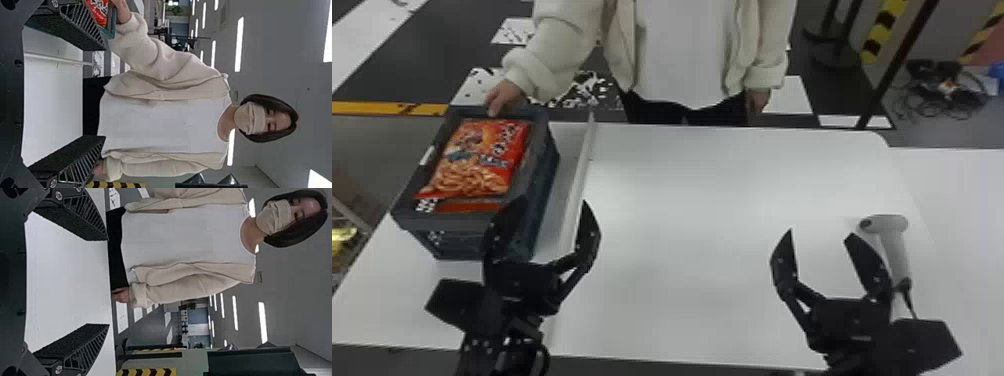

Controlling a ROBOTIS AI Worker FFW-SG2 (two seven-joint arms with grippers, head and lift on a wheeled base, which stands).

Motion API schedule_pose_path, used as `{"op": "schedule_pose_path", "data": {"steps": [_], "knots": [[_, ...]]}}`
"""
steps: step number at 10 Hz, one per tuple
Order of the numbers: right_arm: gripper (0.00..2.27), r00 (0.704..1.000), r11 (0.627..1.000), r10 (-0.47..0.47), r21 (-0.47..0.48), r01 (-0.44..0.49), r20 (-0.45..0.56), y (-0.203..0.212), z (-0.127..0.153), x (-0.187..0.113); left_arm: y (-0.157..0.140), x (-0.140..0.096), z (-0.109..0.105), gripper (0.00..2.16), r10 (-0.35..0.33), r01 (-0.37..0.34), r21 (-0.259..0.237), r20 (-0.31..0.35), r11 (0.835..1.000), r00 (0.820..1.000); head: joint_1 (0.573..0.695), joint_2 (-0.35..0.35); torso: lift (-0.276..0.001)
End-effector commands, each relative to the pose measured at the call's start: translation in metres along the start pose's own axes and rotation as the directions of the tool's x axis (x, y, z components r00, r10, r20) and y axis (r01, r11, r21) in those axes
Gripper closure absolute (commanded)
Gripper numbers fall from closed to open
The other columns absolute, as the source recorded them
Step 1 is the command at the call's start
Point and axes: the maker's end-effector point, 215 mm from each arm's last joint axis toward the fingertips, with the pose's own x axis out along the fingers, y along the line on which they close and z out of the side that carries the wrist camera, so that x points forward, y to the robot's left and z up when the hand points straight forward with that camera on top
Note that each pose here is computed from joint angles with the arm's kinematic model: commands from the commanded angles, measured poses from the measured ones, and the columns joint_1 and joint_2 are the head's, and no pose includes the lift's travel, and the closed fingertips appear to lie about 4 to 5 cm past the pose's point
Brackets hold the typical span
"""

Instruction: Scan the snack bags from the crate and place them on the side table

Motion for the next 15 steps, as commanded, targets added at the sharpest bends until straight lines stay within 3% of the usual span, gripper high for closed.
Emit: {"op": "schedule_pose_path", "data": {"steps": [1,4,7,11,15], "knots": [[0.10,1.000,1.000,0.000,0.000,0.000,-0.002,0.000,-0.001,-0.001,0.001,-0.001,0.001,0.07,0.001,-0.001,0.000,0.003,1.000,1.000,0.695,0.017,-0.081],[0.10,1.000,1.000,0.002,0.003,-0.002,-0.003,0.002,-0.001,-0.003,0.005,-0.003,0.008,0.07,0.006,-0.006,0.003,0.016,1.000,1.000,0.695,0.019,-0.081],[0.10,1.000,1.000,0.002,0.004,-0.002,-0.006,0.002,-0.001,-0.005,0.039,0.005,0.030,0.07,0.046,-0.046,-0.002,0.024,0.999,0.999,0.695,0.038,-0.081],[0.10,1.000,1.000,0.018,0.009,-0.018,-0.011,0.012,-0.003,-0.008,0.117,0.027,0.029,0.07,0.113,-0.115,-0.016,-0.117,0.993,0.987,0.695,0.125,-0.081],[0.10,0.999,0.999,0.032,0.001,-0.032,-0.016,0.018,-0.005,-0.008,0.175,0.054,0.007,0.07,0.166,-0.177,-0.017,-0.269,0.984,0.949,0.695,0.223,-0.081]]}}
